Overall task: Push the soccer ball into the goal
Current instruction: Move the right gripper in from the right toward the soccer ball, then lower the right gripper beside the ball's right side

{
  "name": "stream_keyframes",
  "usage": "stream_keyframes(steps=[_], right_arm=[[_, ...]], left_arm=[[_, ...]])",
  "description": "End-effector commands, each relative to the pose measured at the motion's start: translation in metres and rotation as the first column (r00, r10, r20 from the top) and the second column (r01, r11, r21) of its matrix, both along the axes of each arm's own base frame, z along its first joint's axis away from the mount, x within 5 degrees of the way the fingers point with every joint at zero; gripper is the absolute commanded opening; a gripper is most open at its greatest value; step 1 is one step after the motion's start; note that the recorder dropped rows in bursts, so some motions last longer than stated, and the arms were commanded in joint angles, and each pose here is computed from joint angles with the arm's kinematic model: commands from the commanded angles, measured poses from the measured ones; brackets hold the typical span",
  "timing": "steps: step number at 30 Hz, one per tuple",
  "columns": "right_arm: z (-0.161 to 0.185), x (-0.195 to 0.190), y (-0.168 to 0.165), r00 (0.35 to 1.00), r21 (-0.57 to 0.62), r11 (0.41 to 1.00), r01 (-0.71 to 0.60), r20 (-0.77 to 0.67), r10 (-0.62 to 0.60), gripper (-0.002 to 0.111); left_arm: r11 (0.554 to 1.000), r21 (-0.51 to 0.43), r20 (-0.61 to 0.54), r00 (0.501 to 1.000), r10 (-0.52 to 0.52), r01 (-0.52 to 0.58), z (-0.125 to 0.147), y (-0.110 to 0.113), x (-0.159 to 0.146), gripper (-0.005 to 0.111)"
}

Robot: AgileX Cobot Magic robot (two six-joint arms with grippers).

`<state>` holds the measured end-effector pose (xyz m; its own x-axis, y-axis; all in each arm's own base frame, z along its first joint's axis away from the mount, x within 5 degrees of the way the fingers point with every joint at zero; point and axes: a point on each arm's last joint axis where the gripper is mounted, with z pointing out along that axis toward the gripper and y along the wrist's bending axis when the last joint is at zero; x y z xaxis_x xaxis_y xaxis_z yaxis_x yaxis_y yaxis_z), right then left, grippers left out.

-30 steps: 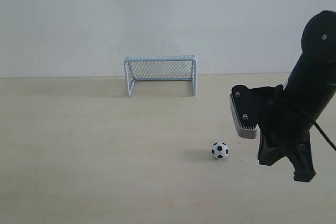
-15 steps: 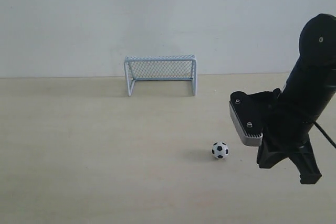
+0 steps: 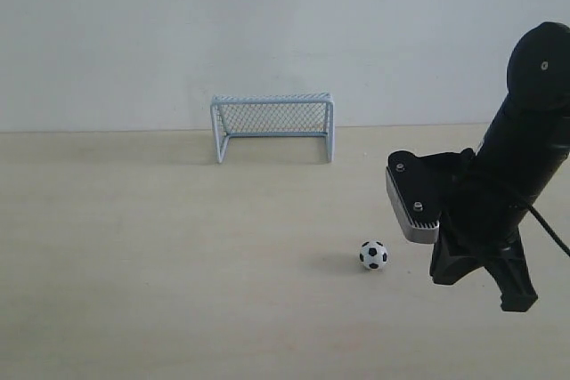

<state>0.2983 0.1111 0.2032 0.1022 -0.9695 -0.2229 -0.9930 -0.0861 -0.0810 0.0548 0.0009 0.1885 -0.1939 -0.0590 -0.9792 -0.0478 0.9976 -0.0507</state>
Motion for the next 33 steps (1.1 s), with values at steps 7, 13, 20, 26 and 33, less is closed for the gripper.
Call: stream_keyframes(steps=[7, 13, 20, 26, 33], right_arm=[[0.006, 0.007, 0.009, 0.995, 0.111, 0.991, 0.08, 0.05, -0.086, 0.0], [0.009, 0.009, 0.015, 0.988, 0.194, 0.972, 0.136, 0.038, -0.146, 0.0], [0.009, 0.009, 0.015, 0.988, 0.194, 0.971, 0.138, 0.038, -0.148, 0.0], [0.009, 0.009, 0.015, 0.988, 0.194, 0.971, 0.138, 0.038, -0.148, 0.0], [0.009, 0.009, 0.017, 0.986, 0.215, 0.965, 0.152, 0.027, -0.162, 0.0]], left_arm=[[1.0, -0.006, -0.002, 1.0, 0.005, -0.005, -0.001, 0.0, 0.0, 0.004], [1.0, -0.006, -0.002, 1.0, 0.005, -0.005, -0.001, 0.0, 0.0, 0.004], [1.0, -0.006, -0.002, 1.0, 0.005, -0.005, -0.001, 0.0, 0.0, 0.004], [1.0, -0.006, -0.002, 1.0, 0.005, -0.005, -0.001, 0.0, 0.0, 0.004], [1.0, -0.006, -0.002, 1.0, 0.005, -0.005, -0.001, 0.0, 0.0, 0.004]])
